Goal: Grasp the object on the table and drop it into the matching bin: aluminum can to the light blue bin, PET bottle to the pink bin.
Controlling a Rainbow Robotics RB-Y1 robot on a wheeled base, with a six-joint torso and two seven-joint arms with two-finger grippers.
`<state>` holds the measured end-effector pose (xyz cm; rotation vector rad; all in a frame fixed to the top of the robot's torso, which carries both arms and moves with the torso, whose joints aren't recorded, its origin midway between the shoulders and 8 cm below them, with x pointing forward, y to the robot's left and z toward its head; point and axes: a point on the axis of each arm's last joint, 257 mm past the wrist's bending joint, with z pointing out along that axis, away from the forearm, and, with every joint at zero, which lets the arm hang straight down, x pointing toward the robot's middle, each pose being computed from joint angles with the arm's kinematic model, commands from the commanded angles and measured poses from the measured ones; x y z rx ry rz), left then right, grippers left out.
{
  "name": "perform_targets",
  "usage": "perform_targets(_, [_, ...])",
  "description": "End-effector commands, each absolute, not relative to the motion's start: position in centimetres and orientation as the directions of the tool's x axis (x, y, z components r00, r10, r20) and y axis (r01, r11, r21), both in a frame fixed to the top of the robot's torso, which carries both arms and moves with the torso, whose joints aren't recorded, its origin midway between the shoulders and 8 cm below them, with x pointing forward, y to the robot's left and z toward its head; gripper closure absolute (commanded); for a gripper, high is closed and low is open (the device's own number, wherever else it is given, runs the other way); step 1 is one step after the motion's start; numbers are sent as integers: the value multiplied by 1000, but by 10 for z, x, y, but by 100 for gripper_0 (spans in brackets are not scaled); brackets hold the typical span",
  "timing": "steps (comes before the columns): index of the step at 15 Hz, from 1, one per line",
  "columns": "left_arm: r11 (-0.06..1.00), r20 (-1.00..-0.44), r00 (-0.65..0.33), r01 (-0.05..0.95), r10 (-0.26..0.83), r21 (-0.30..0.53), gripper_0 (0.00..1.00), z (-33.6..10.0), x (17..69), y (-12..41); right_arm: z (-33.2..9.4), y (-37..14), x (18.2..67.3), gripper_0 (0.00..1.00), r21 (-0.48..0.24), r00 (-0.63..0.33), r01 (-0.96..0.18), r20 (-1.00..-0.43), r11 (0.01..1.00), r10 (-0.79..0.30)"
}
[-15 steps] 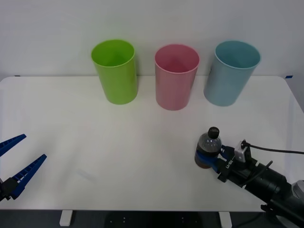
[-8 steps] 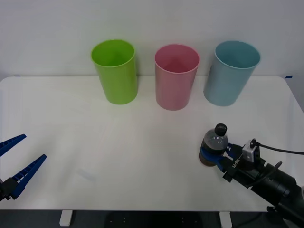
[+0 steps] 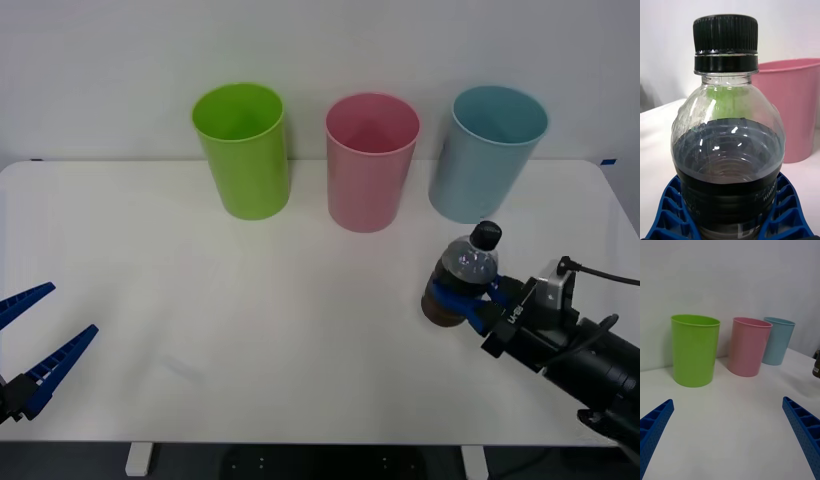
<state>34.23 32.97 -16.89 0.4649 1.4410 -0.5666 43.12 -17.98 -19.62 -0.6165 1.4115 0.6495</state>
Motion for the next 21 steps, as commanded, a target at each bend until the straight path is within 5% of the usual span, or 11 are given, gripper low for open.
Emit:
perform_targets(1, [785,-996,41,618,-82,-39,0,-169,342,330,-169,-181,431,100,18,46,-740,-996,673,77])
perform_targets(9, [785,-996,41,618,-82,-39,0,-169,342,330,-81,-174,434,100,41,71,-771,-986,635,151])
perform_targets(21, [785,-996,41,618,-82,-39,0,-169,342,330,-2,-156,507,100,-93,202,-731,-976,676,84])
